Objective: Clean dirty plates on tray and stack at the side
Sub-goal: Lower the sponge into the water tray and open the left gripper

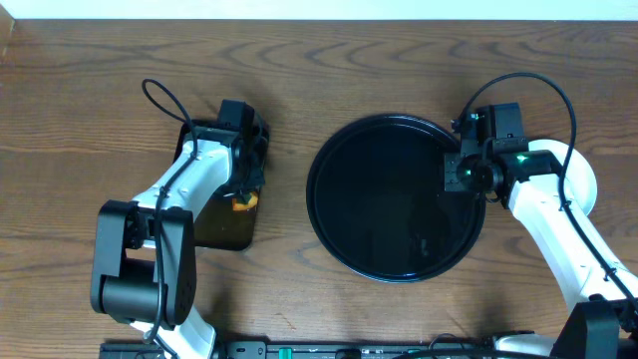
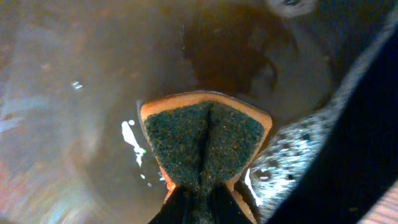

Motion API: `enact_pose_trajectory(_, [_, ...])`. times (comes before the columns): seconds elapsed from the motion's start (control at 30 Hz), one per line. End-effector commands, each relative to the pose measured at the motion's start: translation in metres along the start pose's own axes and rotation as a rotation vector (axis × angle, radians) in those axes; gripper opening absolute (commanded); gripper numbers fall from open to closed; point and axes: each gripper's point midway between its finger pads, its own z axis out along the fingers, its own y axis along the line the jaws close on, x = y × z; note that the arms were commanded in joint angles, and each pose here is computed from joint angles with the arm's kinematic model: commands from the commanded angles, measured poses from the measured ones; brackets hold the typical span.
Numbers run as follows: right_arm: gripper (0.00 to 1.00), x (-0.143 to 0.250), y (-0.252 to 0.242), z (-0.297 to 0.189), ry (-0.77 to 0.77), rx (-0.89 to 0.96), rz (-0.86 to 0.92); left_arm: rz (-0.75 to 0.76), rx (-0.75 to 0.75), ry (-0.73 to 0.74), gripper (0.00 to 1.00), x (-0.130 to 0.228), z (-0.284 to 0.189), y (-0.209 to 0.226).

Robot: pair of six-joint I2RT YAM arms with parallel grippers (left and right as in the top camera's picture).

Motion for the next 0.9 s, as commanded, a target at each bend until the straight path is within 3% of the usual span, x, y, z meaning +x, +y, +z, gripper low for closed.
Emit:
enact_pose_trajectory(0.0, [0.32,-0.004,0.006,-0.004,-0.014,-0.013,-0.020,0.030,0.076,0.033,0.08,0.009,0.001,-0.020])
enact_pose_trajectory(0.43, [0.35,-0.002,0.006,-0.004,-0.003,-0.009,-0.018,0.133,0.121,0.015,0.08,0.022,-0.002,-0.058])
enact_pose_trajectory(0.87, [0.33,-0.007,-0.056,-0.010,-0.032,0.182,0.124,0.148,0.243,-0.009,0.09,0.015,-0.007,-0.082])
